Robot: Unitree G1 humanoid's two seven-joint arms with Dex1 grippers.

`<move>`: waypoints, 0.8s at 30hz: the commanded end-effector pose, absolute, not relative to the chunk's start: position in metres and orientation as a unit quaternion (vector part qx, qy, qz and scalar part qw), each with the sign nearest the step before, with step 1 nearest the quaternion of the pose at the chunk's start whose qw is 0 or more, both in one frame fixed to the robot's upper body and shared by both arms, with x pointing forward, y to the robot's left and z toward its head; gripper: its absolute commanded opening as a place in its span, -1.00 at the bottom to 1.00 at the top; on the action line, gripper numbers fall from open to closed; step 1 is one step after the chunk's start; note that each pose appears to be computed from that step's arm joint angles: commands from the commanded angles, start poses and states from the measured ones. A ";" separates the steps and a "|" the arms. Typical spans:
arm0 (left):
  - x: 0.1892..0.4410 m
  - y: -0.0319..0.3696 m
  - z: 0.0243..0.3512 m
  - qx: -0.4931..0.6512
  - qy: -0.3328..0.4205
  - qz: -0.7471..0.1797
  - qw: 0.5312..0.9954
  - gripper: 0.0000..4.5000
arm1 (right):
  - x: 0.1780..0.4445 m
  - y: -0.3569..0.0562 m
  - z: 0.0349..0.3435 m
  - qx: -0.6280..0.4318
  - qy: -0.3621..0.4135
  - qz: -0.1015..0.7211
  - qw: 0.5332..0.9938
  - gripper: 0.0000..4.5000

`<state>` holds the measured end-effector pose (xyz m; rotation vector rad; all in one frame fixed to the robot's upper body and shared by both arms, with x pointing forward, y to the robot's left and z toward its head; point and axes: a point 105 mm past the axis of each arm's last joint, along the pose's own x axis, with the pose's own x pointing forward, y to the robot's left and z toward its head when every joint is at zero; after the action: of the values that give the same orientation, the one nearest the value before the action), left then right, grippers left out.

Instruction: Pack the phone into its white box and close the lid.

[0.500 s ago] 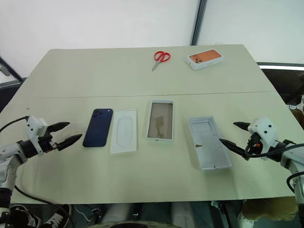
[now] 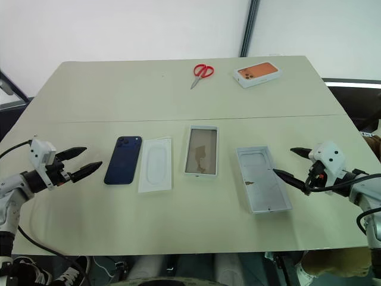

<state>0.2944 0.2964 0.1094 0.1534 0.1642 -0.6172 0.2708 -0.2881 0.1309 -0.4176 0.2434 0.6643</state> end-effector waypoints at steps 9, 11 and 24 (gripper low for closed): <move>0.292 0.270 0.120 0.061 0.083 -0.341 0.935 0.99 | 0.280 -0.262 0.144 -0.224 0.083 0.350 0.906 1.00; 0.290 0.252 0.115 0.042 0.121 -0.357 0.925 0.99 | 0.283 -0.243 0.150 -0.230 0.067 0.373 0.896 1.00; 0.291 0.199 0.085 -0.123 0.284 -0.283 0.908 0.99 | 0.297 -0.200 0.157 -0.224 0.035 0.415 0.881 1.00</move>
<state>0.2961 0.2016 0.0988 -0.2335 0.4983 -0.6277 0.2951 -0.2015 0.1512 -0.4630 0.1041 0.8716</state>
